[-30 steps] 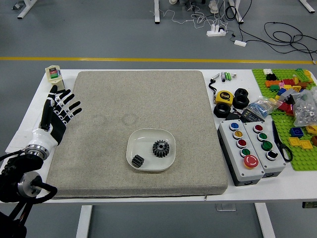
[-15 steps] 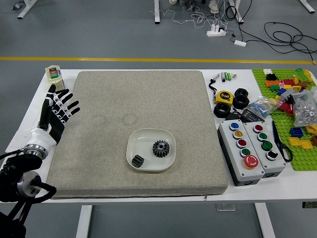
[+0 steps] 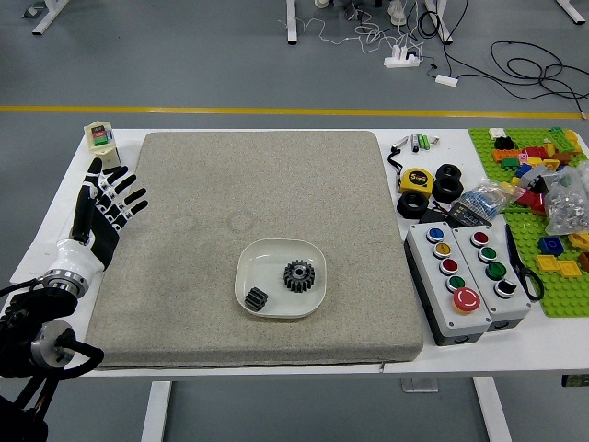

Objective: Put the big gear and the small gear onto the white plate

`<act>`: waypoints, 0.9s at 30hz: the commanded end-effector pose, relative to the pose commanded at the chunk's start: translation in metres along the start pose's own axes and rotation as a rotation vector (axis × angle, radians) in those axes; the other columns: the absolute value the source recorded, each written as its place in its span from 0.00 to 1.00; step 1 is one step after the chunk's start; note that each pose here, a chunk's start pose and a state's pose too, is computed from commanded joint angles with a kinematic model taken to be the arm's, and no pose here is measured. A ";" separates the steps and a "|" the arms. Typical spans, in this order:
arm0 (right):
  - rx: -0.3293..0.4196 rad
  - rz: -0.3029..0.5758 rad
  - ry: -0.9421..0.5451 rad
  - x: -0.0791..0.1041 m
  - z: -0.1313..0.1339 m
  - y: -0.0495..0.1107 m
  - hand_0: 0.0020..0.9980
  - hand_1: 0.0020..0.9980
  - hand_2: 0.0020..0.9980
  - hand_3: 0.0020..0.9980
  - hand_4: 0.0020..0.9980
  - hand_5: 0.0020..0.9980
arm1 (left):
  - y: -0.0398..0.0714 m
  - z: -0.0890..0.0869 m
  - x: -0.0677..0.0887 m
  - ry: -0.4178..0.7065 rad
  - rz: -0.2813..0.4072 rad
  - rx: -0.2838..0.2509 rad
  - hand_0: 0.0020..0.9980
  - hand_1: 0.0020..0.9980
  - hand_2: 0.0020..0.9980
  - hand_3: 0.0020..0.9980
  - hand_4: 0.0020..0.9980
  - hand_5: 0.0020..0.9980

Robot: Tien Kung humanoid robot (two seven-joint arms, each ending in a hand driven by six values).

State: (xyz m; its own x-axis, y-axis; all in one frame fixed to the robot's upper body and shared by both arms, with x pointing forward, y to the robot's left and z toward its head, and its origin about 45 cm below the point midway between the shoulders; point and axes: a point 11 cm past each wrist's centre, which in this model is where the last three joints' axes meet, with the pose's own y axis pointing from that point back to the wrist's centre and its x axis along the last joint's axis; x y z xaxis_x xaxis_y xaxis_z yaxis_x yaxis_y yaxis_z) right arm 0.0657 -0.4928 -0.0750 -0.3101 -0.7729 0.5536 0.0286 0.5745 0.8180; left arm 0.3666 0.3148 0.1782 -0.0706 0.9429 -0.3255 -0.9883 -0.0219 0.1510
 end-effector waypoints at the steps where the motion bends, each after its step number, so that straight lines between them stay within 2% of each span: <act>1: 0.000 0.000 -0.001 0.000 0.000 0.000 0.60 0.61 0.70 0.57 0.76 0.72 | 0.000 0.000 0.000 0.000 0.000 0.000 0.78 0.79 0.88 0.82 0.86 0.91; 27: -0.004 0.003 0.002 0.001 0.003 -0.001 0.60 0.61 0.70 0.57 0.76 0.72 | 0.001 -0.005 0.000 -0.014 -0.008 0.010 0.79 0.79 0.88 0.82 0.87 0.92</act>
State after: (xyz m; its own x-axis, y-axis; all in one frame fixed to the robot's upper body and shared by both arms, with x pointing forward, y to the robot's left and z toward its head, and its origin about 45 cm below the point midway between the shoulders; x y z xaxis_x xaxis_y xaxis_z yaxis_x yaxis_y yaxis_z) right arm 0.0622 -0.4933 -0.0753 -0.3086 -0.7716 0.5562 0.0334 0.5756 0.8171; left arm 0.3646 0.3135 0.1735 -0.0612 0.9476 -0.3136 -0.9873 -0.0114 0.1583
